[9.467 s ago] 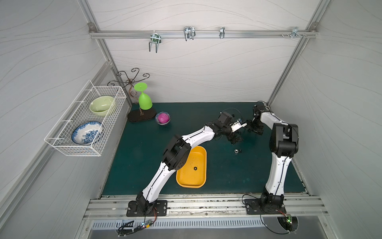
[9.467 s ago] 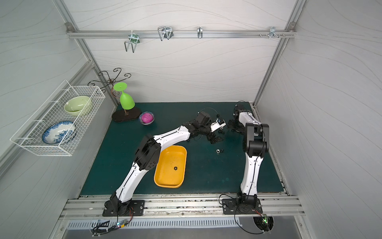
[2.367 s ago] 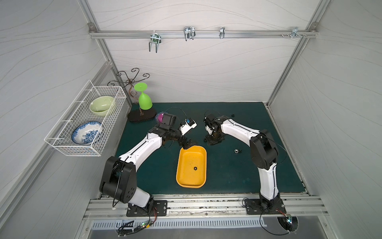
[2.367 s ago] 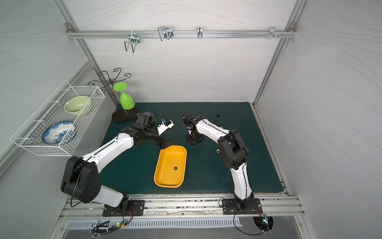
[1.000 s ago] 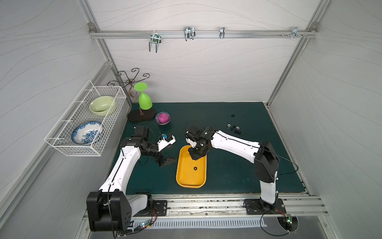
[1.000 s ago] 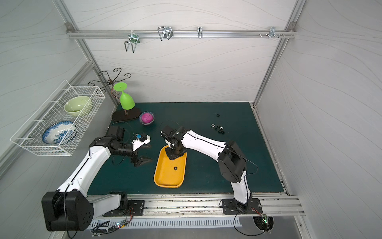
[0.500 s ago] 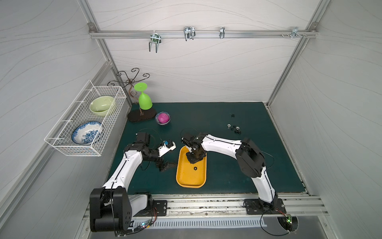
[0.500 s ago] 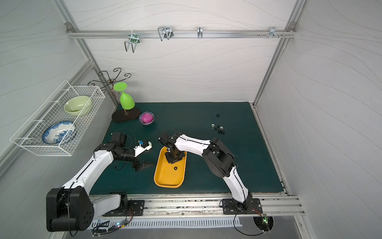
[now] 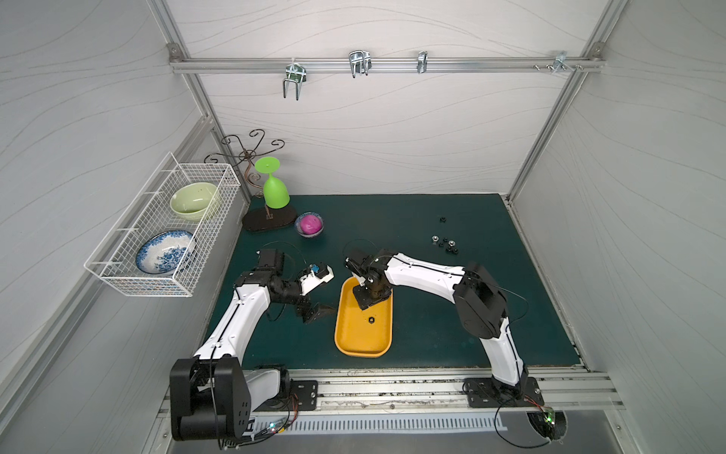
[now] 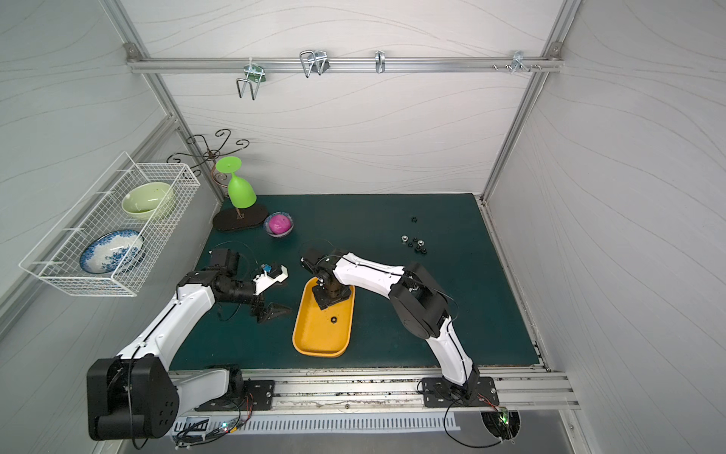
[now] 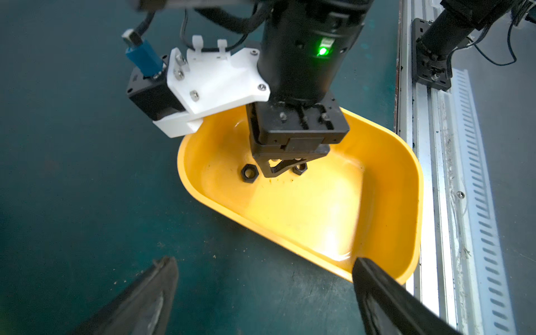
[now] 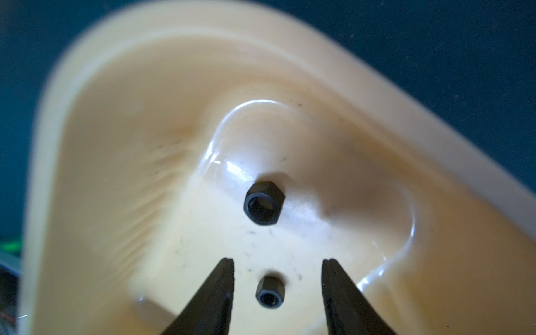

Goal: Put the nuts on the desktop into the storage box
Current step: Place the nut in the storage box, then pick up the nut from the center of the board.

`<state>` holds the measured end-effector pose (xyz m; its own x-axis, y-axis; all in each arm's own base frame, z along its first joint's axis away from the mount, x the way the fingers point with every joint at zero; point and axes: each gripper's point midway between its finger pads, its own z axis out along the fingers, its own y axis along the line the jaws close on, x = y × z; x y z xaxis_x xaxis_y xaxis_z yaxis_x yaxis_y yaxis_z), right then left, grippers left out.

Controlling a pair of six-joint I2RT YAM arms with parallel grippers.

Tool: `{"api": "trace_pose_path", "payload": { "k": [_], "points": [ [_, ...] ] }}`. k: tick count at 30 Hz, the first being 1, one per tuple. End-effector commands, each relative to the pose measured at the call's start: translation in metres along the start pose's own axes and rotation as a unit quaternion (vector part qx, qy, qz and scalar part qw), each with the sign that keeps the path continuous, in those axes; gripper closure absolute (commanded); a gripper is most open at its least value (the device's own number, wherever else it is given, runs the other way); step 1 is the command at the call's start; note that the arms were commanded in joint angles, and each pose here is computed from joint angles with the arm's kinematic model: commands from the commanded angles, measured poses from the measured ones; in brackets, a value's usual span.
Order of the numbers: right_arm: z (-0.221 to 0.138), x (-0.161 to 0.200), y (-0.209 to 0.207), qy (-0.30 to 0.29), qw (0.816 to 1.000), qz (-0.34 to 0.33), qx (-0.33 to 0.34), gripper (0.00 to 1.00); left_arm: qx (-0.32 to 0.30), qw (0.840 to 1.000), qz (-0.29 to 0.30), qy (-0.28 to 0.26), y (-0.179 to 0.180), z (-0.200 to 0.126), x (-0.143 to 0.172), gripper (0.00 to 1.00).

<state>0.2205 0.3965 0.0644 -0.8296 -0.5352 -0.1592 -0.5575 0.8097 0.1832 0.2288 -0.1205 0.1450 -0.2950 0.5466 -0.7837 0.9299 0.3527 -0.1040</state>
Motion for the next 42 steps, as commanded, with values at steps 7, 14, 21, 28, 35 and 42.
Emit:
{"api": "trace_pose_path", "payload": {
  "k": [7,14,21,28,35,42],
  "points": [
    [-0.12,-0.029,-0.022,-0.115,0.991,0.041,-0.047,0.42,-0.02,0.999,-0.017,-0.037,0.017,-0.016,-0.051,0.01],
    [-0.164,-0.029,-0.089,-0.15,0.984,0.094,-0.026,0.3,-0.005,0.999,0.009,-0.039,0.02,-0.008,-0.101,0.01],
    [-0.188,-0.024,-0.156,-0.168,0.975,0.143,0.011,0.07,-0.018,0.998,0.032,-0.045,0.036,0.014,-0.16,0.01],
    [-0.198,-0.021,-0.214,-0.183,0.962,0.188,0.072,0.01,-0.02,0.997,0.047,-0.051,0.043,0.045,-0.196,0.01],
    [-0.217,-0.038,-0.26,-0.306,0.918,0.201,0.151,0.01,-0.017,0.998,0.049,-0.047,0.046,0.086,-0.22,0.01],
    [-0.215,-0.056,-0.312,-0.368,0.884,0.234,0.17,0.01,-0.008,0.998,0.037,-0.05,0.056,0.124,-0.241,0.01]
  ]
}}
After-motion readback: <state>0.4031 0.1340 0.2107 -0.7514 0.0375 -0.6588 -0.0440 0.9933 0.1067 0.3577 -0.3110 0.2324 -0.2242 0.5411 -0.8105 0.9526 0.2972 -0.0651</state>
